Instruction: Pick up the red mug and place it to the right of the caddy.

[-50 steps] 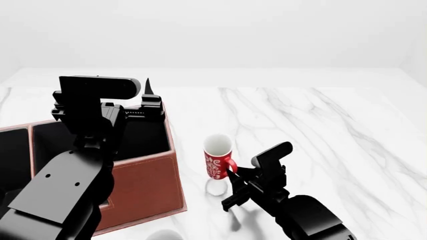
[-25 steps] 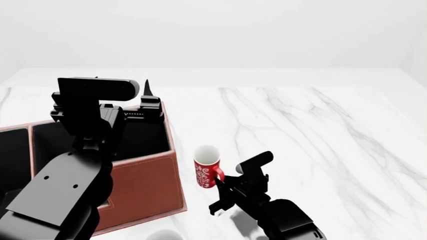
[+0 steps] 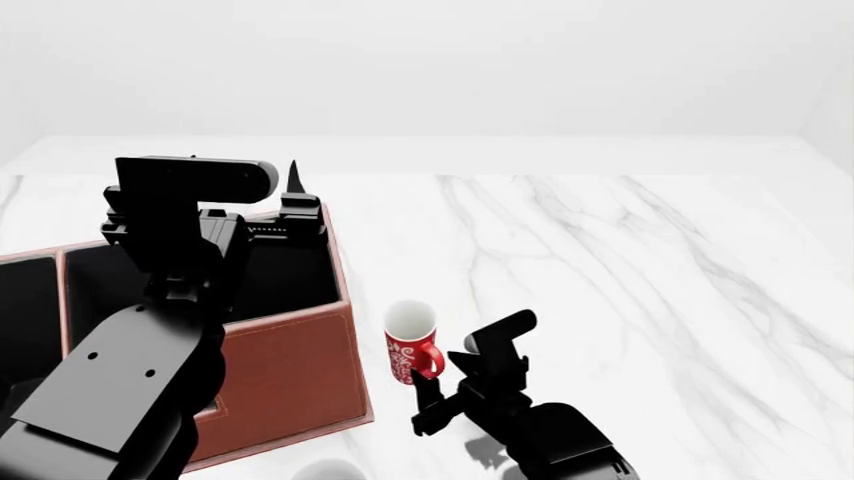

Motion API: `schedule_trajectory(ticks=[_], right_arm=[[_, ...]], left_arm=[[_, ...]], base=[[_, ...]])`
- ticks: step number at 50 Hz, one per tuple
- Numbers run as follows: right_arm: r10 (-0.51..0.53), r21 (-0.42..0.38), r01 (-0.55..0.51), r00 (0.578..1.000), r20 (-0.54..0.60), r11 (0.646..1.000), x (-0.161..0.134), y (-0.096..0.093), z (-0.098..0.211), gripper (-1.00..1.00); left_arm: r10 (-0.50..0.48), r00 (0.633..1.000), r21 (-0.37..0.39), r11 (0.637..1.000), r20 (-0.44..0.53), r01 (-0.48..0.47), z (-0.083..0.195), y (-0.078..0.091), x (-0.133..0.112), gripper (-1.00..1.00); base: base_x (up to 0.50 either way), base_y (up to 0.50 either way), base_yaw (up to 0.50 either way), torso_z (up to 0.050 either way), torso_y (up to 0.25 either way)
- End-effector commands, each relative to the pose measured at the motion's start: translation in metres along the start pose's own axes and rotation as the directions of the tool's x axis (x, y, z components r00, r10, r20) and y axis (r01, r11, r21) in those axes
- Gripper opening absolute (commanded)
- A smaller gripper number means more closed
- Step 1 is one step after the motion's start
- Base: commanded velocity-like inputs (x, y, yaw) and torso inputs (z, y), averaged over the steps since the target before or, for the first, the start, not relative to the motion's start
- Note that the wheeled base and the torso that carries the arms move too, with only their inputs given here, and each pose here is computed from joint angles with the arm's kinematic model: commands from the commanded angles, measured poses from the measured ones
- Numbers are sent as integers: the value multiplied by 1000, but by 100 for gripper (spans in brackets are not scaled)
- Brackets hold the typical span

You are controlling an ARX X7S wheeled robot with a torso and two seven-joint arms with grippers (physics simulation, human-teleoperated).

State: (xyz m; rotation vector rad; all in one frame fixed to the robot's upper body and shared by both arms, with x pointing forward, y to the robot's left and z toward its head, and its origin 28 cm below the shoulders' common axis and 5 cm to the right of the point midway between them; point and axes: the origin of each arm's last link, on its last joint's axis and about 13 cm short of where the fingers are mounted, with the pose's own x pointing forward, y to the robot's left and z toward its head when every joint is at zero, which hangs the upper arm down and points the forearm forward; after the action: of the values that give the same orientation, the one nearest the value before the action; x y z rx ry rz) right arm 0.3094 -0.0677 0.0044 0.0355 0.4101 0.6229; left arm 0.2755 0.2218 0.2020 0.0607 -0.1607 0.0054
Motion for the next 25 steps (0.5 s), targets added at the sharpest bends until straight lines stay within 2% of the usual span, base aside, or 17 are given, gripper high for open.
schedule_trajectory(ticks=[1,9,14,25], right_arm=[[6,2,-6,1000,-6,1000,2,2,0,100],[8,-3,-8,1000,-8,1000,1,3,0,100],[-1,-4,1,1000,0,1000,-11,7,2,100],[-4,-30,4,1000,9,1000,-77,30,-2,100]], left_arm=[[1,1000,0,1000,-1,-1,-1,0,0,100],[2,1000,0,1000,-2,-2,-1,1,0,100],[4,1000,3,1000,-4,-4,-2,1,1,100],[9,1000,3,1000,-7,-9,-4,1,2,100]], base=[[0,0,0,0,0],[0,0,0,0,0],[0,0,0,0,0],[0,0,0,0,0]])
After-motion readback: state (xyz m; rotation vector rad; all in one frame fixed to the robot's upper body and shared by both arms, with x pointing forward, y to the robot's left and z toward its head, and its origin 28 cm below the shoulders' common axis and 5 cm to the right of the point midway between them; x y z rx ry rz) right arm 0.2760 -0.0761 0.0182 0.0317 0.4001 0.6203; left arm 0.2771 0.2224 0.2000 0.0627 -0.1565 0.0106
